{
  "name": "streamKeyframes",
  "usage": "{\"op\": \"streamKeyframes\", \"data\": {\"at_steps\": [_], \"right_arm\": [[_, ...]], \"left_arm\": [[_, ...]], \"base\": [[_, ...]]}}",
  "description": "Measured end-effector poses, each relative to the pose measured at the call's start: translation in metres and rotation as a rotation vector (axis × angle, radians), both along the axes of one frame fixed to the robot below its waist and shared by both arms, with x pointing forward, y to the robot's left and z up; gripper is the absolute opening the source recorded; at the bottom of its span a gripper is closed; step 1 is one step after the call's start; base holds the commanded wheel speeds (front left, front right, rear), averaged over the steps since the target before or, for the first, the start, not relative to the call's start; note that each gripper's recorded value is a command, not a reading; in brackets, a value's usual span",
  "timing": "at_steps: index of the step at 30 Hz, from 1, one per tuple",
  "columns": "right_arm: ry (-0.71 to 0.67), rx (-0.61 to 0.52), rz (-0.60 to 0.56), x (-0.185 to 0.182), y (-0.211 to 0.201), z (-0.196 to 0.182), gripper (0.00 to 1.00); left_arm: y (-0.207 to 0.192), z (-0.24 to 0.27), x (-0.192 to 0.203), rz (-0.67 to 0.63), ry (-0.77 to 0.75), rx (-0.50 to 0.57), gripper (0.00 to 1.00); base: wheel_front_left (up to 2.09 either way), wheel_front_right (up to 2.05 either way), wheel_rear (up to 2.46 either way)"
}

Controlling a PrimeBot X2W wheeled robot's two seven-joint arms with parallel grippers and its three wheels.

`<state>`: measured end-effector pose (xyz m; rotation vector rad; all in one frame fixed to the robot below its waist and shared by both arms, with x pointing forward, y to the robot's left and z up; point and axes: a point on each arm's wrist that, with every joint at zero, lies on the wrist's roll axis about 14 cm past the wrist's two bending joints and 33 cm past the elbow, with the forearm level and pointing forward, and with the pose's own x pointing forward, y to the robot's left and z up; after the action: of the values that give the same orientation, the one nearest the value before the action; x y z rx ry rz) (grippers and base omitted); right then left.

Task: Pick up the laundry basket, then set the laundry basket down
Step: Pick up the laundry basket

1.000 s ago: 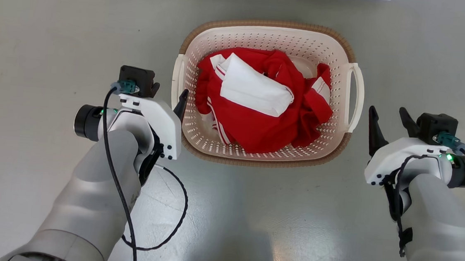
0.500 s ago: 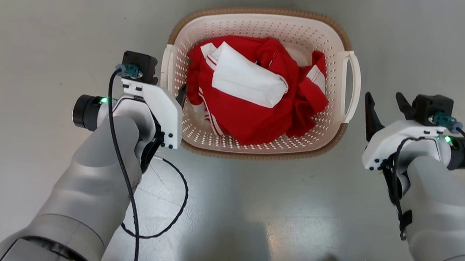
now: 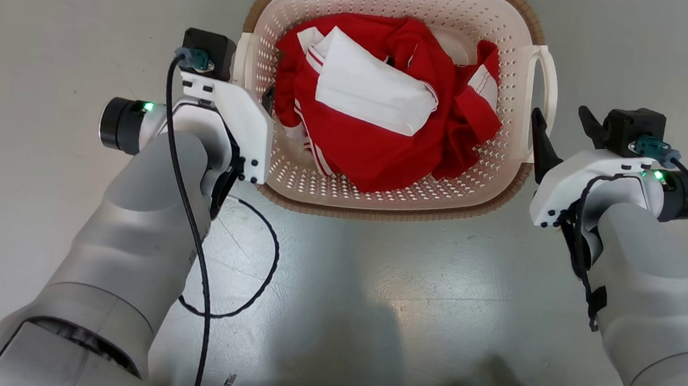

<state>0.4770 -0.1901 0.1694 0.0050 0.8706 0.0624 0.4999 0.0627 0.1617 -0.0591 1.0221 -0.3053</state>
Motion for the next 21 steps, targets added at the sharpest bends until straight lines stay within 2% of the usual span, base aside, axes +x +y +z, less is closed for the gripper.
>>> {"op": "streamKeyframes", "data": {"at_steps": [21], "right_arm": [[0.084, 0.021, 0.016, 0.007, 0.011, -0.022, 1.00]], "left_arm": [[-0.001, -0.023, -0.007, -0.022, 0.082, 0.036, 1.00]], "base": [[0.00, 0.00, 0.00]]}}
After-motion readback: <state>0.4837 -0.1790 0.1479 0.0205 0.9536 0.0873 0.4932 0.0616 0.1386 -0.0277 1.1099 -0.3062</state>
